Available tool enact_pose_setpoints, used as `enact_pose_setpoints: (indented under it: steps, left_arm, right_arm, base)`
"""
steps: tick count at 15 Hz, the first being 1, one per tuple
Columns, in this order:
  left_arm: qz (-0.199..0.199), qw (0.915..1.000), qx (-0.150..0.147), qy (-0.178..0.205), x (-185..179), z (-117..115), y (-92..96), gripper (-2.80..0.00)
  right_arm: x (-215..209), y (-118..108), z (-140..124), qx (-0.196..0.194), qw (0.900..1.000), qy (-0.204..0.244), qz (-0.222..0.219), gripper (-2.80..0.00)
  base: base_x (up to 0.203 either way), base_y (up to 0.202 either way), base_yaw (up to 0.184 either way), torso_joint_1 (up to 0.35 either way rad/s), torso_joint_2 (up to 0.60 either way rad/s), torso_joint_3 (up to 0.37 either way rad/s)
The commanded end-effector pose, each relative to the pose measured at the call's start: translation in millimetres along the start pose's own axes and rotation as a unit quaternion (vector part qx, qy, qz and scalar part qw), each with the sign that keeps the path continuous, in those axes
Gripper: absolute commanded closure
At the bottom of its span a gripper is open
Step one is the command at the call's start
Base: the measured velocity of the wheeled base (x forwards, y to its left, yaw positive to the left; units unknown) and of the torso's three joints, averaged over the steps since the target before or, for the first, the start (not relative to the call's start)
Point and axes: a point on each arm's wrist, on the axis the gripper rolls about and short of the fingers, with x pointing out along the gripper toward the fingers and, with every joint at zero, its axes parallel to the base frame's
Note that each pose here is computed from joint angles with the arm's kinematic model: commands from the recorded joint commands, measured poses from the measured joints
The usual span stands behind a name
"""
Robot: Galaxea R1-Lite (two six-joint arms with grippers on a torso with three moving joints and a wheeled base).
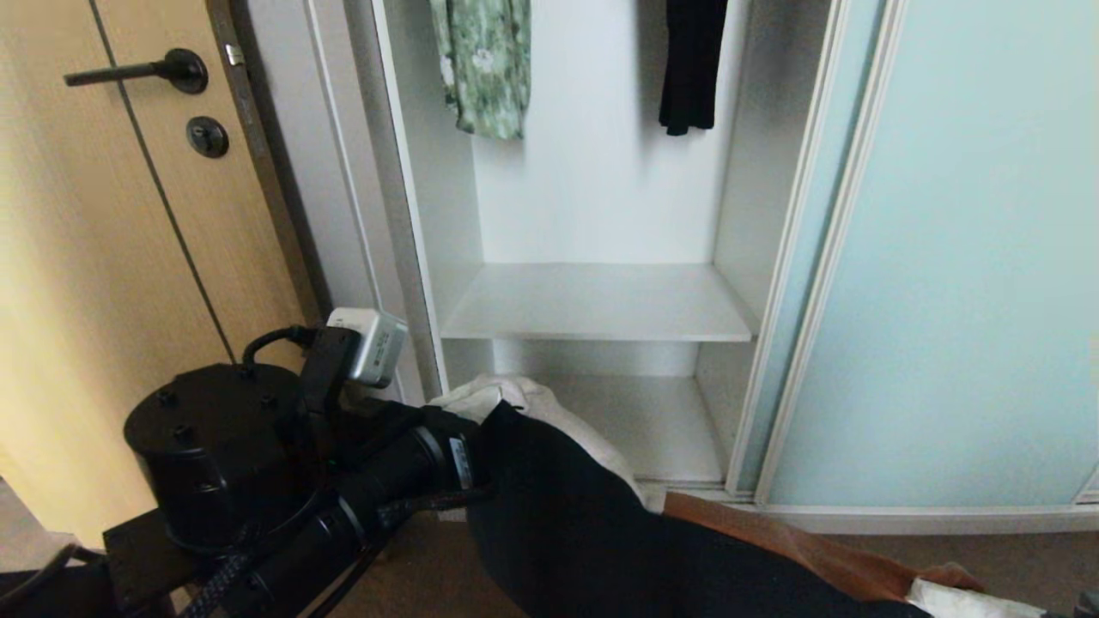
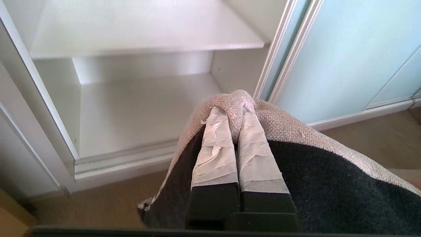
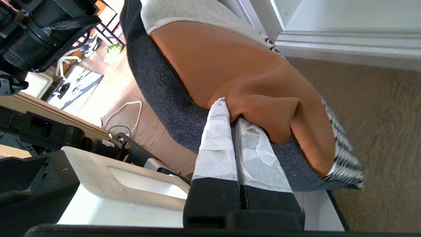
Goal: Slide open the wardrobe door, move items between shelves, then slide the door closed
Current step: Place the pillow on the higher shelf
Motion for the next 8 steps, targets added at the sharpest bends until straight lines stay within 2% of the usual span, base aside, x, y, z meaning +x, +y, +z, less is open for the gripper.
enact_pose_setpoints:
  steps: [1,4,8]
  left_arm:
    - [0.001,1.0000,-0.001,0.000,1.0,-1.2,0.1,0.00]
    - [0.002,1.0000,-0.001,0.001,1.8,-1.6,0.0,0.00]
    - [0.003,1.0000,-0.002,0.003,1.9,-2.9,0.2,0.00]
  right_arm:
    - [0.8,-0.2,0.0,0.002,1.000,0.002,0.001,0.00]
    - [1.0,-0.1,0.4,0.002,1.000,0.002,0.001,0.00]
    - [0.5,0.2,0.4,0.001,1.000,0.000,0.001,0.00]
  base:
    - [0.000,0.000,0.000,0.004,0.00,0.196]
    - [0.000,0.000,0.000,0.012,-0.01,0.184]
    - [0.000,0.000,0.000,0.003,0.00,0.050]
